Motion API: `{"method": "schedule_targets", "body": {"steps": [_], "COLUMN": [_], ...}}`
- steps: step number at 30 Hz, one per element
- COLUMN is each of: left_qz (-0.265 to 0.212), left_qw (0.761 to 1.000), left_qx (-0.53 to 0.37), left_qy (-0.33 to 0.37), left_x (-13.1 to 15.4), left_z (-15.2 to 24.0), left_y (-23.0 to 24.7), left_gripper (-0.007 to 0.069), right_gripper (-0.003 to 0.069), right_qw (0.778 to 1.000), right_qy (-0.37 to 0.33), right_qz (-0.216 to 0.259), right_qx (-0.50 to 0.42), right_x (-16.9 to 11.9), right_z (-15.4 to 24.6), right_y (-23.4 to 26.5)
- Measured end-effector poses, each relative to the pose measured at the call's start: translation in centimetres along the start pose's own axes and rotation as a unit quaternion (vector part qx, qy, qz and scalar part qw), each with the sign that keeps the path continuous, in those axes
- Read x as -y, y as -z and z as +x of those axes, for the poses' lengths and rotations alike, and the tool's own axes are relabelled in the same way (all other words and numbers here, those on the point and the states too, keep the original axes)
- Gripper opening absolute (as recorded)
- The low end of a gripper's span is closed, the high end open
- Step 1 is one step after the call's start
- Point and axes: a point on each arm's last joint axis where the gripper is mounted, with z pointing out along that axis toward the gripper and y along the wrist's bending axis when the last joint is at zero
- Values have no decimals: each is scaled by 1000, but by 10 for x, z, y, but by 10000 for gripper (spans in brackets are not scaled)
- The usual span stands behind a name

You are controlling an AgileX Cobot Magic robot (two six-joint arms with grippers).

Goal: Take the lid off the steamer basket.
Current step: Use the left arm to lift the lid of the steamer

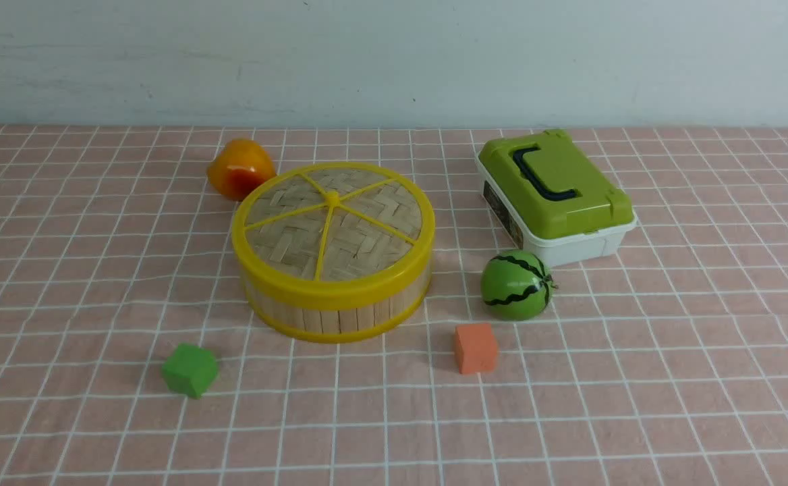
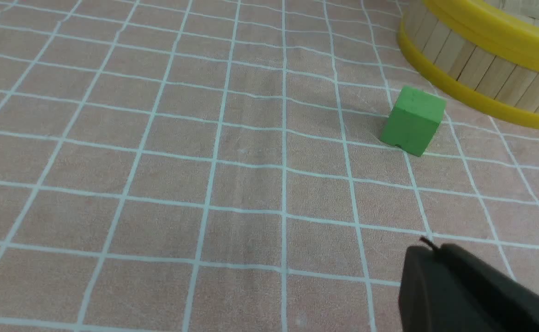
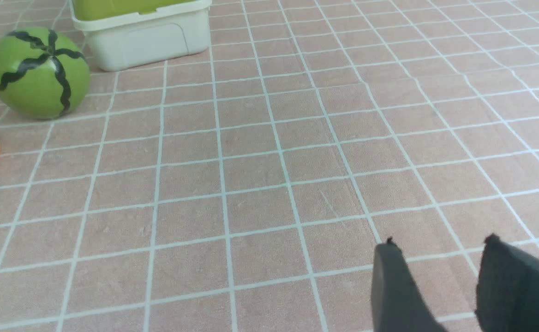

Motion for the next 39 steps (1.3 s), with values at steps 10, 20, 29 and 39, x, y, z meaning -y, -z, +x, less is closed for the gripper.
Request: {"method": "schedule_targets", "body": {"steps": [10, 20, 29, 39], "left_qz": [0, 0, -1, 12], "left_qw": [1000, 1000, 1000, 999], "left_qx": [0, 0, 0, 46], "left_qy": [0, 0, -3, 3], "left_x": [0, 0, 0, 2], "left_z": [0, 0, 0, -8], "left_y": [0, 0, 0, 0], "left_gripper": [8, 8, 13, 18], "right_gripper": [241, 241, 241, 241], "right_qw": [1000, 1000, 1000, 1000], "right_qy": [0, 0, 0, 0], "right_qz": [0, 0, 0, 0], "right_qx": [0, 0, 0, 0], "right_x": [0, 0, 0, 0], "right_z": [0, 0, 0, 0], "right_y": [0, 0, 0, 0]}}
